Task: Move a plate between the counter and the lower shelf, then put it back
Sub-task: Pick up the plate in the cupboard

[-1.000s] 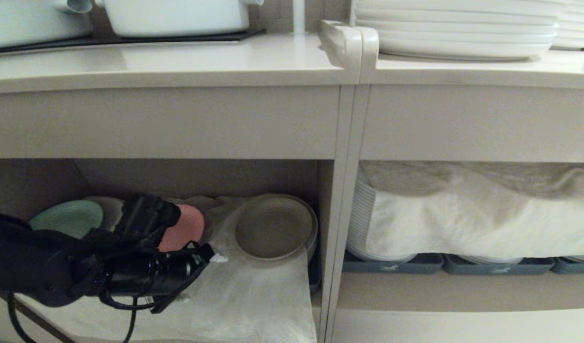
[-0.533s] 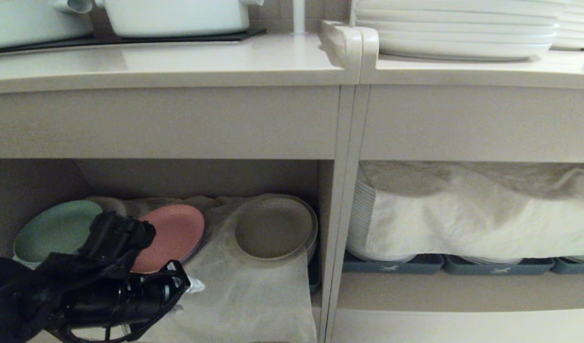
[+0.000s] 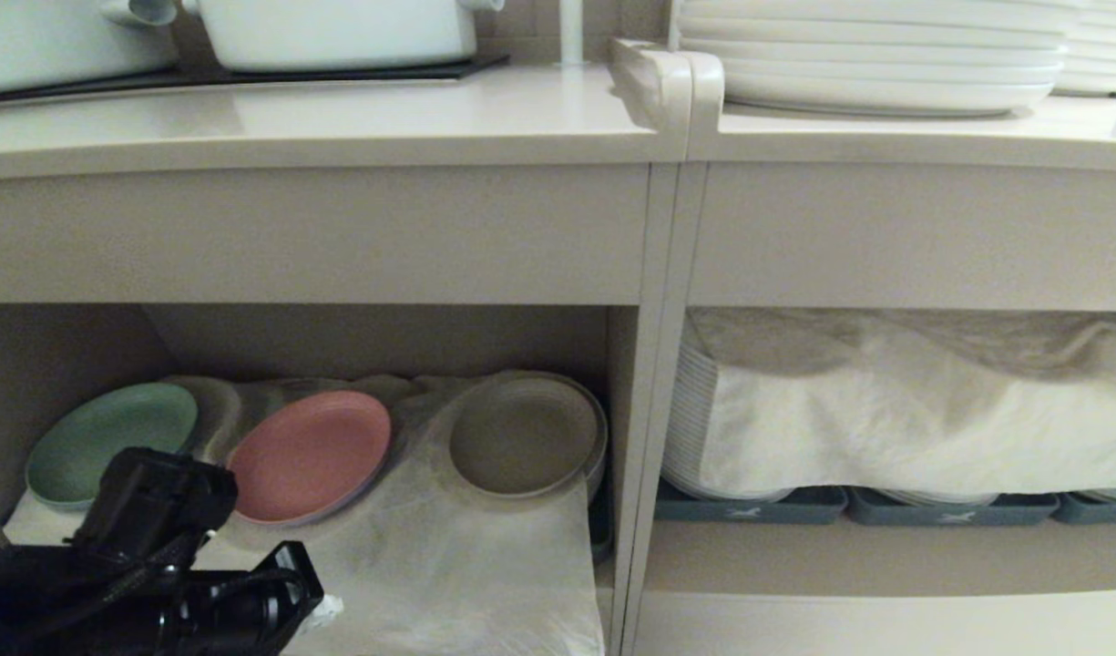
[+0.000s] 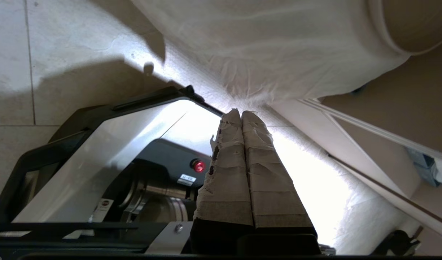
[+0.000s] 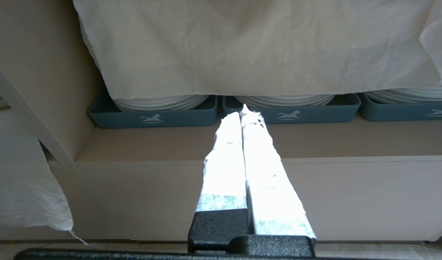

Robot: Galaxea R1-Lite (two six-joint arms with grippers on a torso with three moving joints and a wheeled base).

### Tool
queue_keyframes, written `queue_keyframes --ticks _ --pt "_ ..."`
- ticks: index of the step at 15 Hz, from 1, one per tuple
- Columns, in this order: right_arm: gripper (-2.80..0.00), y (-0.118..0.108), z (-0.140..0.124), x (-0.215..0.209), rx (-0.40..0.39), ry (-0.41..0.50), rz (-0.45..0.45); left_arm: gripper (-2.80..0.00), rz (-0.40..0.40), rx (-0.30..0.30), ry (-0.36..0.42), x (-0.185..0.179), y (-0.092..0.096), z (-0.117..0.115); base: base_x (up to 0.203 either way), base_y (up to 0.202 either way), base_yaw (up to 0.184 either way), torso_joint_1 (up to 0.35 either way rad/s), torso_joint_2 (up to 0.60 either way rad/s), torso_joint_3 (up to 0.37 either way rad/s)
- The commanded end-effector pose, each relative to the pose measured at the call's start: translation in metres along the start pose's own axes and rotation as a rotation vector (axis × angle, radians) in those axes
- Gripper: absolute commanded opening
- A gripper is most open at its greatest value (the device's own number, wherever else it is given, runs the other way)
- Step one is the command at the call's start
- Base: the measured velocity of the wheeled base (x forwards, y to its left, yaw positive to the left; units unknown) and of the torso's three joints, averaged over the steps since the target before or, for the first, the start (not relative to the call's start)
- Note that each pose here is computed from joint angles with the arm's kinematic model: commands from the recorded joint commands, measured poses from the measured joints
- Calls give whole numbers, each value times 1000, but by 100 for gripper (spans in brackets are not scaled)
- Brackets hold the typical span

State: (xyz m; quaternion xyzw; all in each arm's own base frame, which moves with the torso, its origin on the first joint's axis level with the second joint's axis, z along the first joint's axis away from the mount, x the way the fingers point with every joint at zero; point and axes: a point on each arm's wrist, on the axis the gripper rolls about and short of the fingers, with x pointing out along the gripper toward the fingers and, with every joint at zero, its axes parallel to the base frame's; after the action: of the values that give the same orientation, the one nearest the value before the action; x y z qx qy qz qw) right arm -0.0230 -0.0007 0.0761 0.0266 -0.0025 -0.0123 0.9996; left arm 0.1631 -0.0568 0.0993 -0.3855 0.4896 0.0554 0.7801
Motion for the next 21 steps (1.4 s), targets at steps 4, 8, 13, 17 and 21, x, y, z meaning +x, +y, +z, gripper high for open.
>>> queue_keyframes --ticks 4,8,13,17,21 --pt "-280 0 0 0 0 1 0 -280 24 178 9 -14 33 -22 0 0 0 0 0 0" --pt "-280 0 0 0 0 0 0 -280 -51 320 -84 -40 43 -30 0 0 0 0 0 0" --pt "-280 0 0 0 0 1 0 -280 -105 704 -234 -64 54 -40 0 0 0 0 0 0" --pt "-280 0 0 0 0 1 0 -280 -117 842 -320 -73 64 -46 0 0 0 0 0 0" --pt "-280 0 0 0 0 1 0 -280 -91 919 -488 -89 83 -55 0 0 0 0 0 0"
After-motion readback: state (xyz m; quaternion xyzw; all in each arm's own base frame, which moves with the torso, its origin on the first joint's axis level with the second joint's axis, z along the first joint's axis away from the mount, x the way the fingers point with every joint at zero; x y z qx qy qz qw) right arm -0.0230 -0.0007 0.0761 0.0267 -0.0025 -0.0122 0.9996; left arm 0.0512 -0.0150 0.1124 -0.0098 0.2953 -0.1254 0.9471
